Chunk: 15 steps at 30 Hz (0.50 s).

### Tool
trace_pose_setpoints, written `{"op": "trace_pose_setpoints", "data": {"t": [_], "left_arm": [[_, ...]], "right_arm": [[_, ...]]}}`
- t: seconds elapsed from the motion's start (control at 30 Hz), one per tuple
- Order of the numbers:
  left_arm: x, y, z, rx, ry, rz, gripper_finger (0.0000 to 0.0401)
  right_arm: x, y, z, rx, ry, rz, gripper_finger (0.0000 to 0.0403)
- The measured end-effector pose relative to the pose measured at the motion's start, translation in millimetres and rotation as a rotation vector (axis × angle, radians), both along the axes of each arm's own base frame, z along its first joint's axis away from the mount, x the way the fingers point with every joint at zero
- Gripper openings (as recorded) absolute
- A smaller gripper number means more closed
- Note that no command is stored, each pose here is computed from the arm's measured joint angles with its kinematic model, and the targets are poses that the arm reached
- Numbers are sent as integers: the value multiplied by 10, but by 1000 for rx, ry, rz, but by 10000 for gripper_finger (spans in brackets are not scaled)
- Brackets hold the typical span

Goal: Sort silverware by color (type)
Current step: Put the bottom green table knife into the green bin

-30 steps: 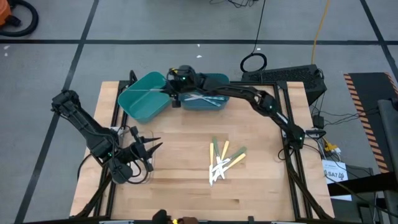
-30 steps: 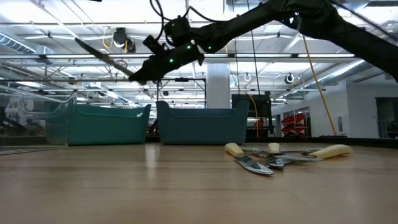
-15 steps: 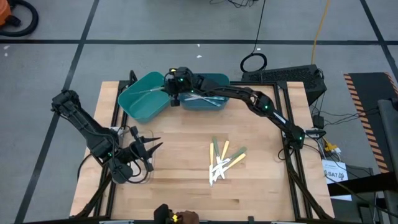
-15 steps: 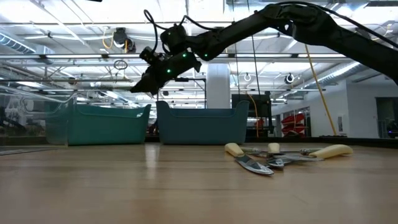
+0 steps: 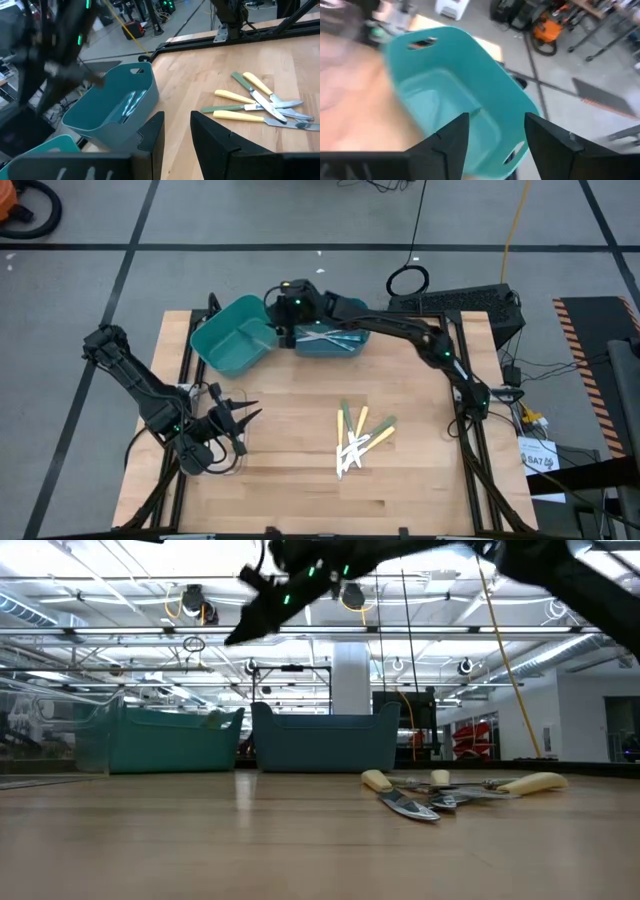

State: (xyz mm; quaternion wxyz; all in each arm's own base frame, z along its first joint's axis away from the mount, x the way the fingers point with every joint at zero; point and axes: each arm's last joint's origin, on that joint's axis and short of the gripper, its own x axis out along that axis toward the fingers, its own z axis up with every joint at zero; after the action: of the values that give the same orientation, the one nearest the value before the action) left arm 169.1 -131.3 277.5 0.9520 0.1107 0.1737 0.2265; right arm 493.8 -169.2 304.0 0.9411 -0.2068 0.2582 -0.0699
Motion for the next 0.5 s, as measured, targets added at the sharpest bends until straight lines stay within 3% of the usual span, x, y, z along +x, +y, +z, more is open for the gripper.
{"op": "trace_pose_setpoints", "data": {"t": [0.3,0.4,0.5], "left_arm": [[28,-28,-43,-8,2,8,101],[40,-40,-64,1,11,8,101],[39,-40,-63,-2,8,8,101]], "right_arm": [[-740,817,813,130,228,83,172],[-896,1037,856,184,313,126,167],[-922,1187,705,241,384,174,161]]}}
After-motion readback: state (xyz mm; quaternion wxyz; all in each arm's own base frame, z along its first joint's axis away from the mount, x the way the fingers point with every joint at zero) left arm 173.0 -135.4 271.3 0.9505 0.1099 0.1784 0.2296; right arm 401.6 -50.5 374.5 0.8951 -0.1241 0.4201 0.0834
